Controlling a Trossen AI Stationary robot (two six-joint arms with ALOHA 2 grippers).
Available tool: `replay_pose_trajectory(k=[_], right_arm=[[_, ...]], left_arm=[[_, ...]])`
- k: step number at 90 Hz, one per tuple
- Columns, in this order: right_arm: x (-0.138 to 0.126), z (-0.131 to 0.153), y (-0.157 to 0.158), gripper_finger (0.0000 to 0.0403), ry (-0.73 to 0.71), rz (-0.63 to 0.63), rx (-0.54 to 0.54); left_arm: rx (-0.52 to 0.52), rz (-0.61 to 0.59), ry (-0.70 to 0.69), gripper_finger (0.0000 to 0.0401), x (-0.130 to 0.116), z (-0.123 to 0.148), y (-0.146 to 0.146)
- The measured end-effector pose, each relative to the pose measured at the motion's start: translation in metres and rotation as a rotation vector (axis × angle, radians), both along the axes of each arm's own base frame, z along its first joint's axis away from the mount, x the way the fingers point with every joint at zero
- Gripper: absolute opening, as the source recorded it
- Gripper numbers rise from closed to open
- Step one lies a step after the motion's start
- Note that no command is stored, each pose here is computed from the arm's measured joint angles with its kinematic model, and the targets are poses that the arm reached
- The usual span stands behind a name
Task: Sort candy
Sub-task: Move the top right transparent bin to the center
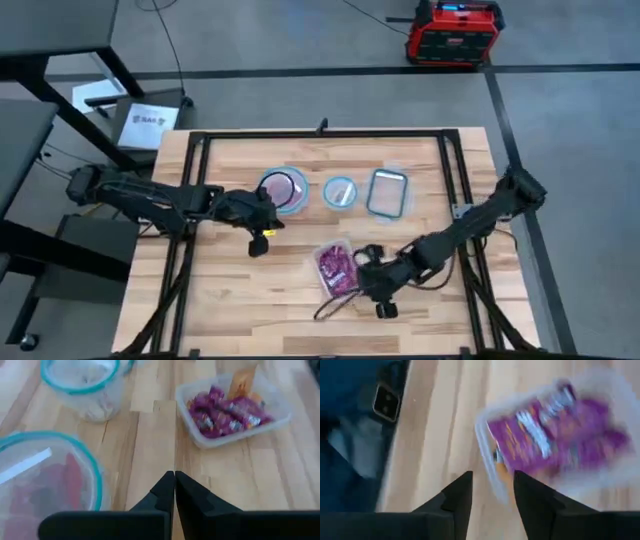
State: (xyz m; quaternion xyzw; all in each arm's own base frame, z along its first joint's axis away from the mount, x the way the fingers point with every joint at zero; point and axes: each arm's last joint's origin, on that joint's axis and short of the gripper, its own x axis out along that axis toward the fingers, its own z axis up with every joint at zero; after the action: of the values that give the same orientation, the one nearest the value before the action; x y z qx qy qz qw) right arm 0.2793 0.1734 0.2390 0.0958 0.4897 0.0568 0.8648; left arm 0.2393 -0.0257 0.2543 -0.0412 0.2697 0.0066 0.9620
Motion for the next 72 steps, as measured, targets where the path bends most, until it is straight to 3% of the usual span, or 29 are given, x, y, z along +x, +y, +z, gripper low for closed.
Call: replay_pose_trajectory(k=[11,21,31,46,53,72], right_arm=[[-0.014,-0.009,0.023,0.0126,-0.059,-0.111,0.12],[-0.022,-0.027,0.045,0.012,-0.072,-0.187,0.228],[-0.019,-0.056,0.051,0.0119,0.018,-0.276,0.215],[-0.005,-0.08,0.046,0.0118,0.043,-0.285,0.149],[0.003,-0.087,0.038,0.0118,0.05,-0.299,0.127],[0.012,-0.088,0.014,0.0118,0.077,-0.381,0.073]], left_arm=[[-0.069,-0.046,-0.083,0.0,0.026,-0.009,-0.005],[-0.053,-0.022,-0.026,0.0,0.053,-0.029,-0.001],[-0.021,0.001,0.022,0.0,0.082,-0.045,0.006],[0.02,0.001,0.113,0.0,0.113,-0.079,0.011],[0.026,0.0,0.135,0.0,0.12,-0.088,0.011],[-0.087,-0.094,0.177,0.0,0.119,-0.095,-0.005]])
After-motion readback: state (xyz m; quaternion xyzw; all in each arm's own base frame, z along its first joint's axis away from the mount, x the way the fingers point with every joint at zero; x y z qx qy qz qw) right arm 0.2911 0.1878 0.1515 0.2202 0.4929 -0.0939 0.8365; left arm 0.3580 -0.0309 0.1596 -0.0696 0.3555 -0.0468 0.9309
